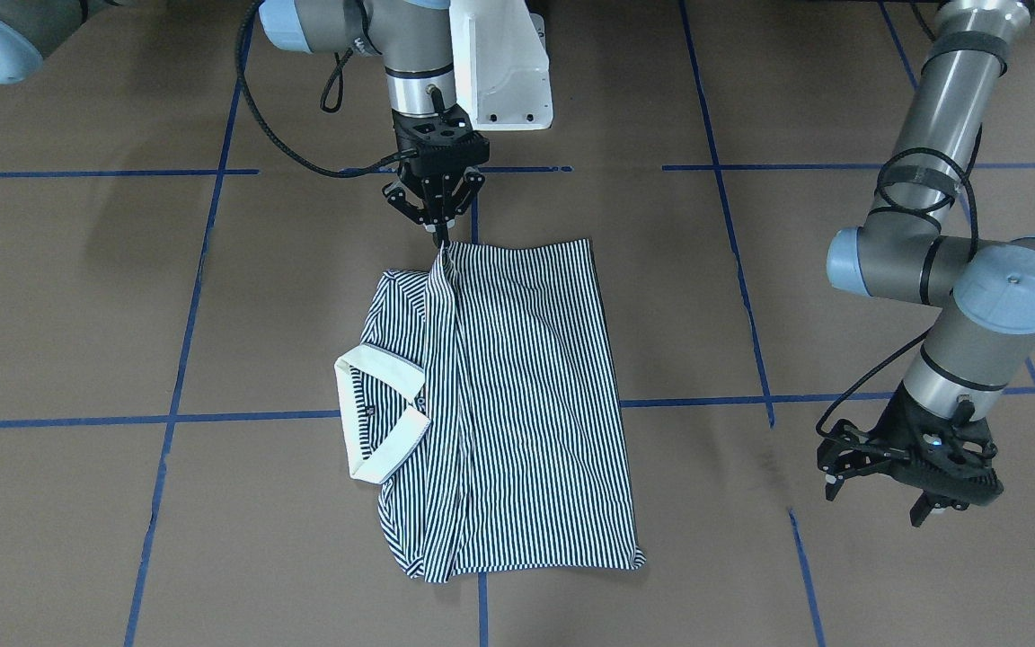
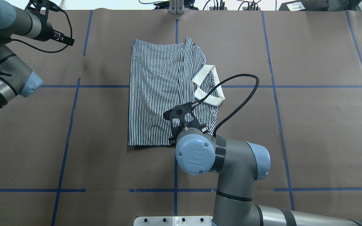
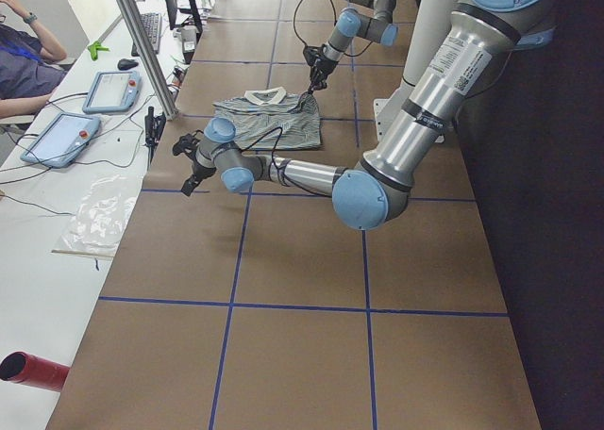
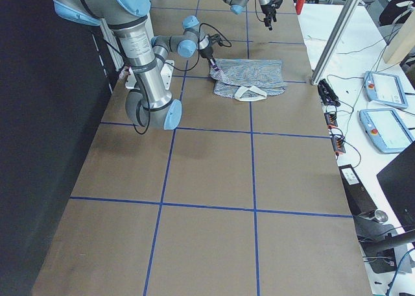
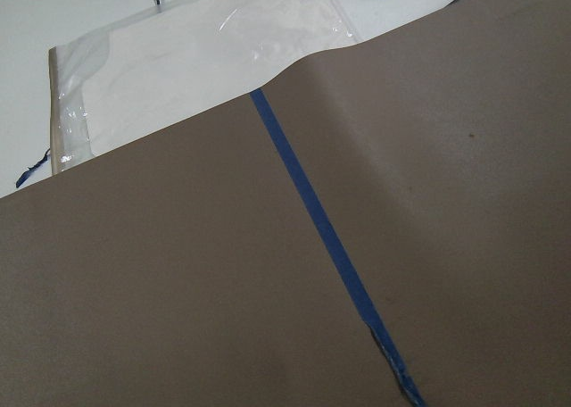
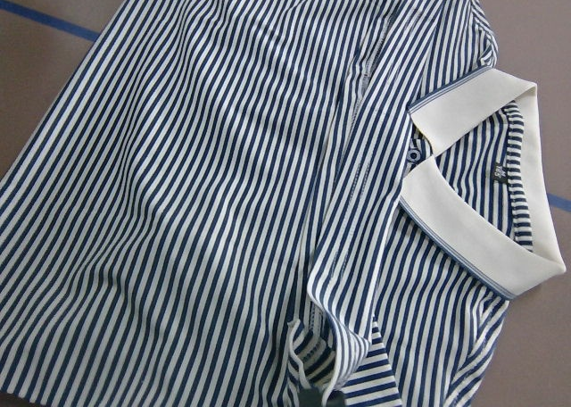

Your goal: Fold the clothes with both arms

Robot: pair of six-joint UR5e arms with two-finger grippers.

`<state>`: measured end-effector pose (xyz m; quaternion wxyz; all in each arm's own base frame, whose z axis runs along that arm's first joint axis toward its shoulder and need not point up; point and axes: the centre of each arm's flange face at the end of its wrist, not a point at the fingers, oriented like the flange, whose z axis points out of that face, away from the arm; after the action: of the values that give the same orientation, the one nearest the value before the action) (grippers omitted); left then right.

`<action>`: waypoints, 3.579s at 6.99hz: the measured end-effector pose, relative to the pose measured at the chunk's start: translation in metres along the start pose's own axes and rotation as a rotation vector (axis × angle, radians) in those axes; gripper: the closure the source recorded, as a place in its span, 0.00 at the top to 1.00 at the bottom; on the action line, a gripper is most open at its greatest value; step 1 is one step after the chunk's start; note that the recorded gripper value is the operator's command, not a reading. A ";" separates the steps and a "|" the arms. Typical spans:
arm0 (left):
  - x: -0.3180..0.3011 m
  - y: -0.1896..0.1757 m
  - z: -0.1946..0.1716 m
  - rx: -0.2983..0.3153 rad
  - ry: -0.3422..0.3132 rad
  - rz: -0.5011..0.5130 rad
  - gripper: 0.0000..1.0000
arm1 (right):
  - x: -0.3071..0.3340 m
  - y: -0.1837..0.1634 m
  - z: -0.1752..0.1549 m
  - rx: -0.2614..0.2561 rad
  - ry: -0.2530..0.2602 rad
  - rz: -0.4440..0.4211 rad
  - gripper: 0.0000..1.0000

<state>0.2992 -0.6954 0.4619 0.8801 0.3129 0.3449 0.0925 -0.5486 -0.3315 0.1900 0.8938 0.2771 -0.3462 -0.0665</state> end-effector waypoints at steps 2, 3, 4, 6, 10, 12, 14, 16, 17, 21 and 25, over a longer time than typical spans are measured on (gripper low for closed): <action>0.001 0.002 0.001 -0.003 0.001 -0.002 1.00 | 0.035 0.029 -0.003 -0.019 0.018 0.097 0.00; 0.002 0.003 0.002 -0.004 0.001 -0.004 1.00 | 0.036 0.054 0.002 -0.045 0.026 0.180 0.00; 0.002 0.004 0.002 -0.006 0.002 -0.005 1.00 | 0.030 0.080 0.006 -0.069 0.034 0.257 0.61; 0.002 0.004 0.003 -0.007 0.002 -0.006 1.00 | 0.019 0.105 0.008 -0.072 0.044 0.330 1.00; 0.002 0.004 0.002 -0.006 0.002 -0.005 1.00 | 0.045 0.044 0.016 0.002 0.031 0.330 0.96; 0.004 0.005 0.003 -0.008 0.004 -0.004 1.00 | 0.033 0.003 0.038 -0.005 0.037 0.330 0.73; 0.005 0.005 0.004 -0.008 0.005 -0.003 1.00 | 0.027 0.004 0.057 -0.077 0.046 0.268 0.66; 0.005 0.006 0.004 -0.009 0.005 -0.003 1.00 | 0.027 0.010 0.072 -0.112 0.064 0.232 0.24; 0.005 0.006 0.004 -0.010 0.005 -0.003 1.00 | 0.027 0.012 0.075 -0.118 0.070 0.220 0.00; 0.006 0.006 0.004 -0.010 0.006 -0.002 1.00 | 0.036 0.013 0.078 -0.132 0.103 0.152 0.00; 0.007 0.006 0.005 -0.011 0.007 -0.001 1.00 | 0.067 0.021 0.075 -0.125 0.115 0.161 0.99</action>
<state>0.3078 -0.6901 0.4648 0.8807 0.3077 0.3475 0.0947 -0.5489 -0.3683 0.2864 0.9302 0.1954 -0.3106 0.0002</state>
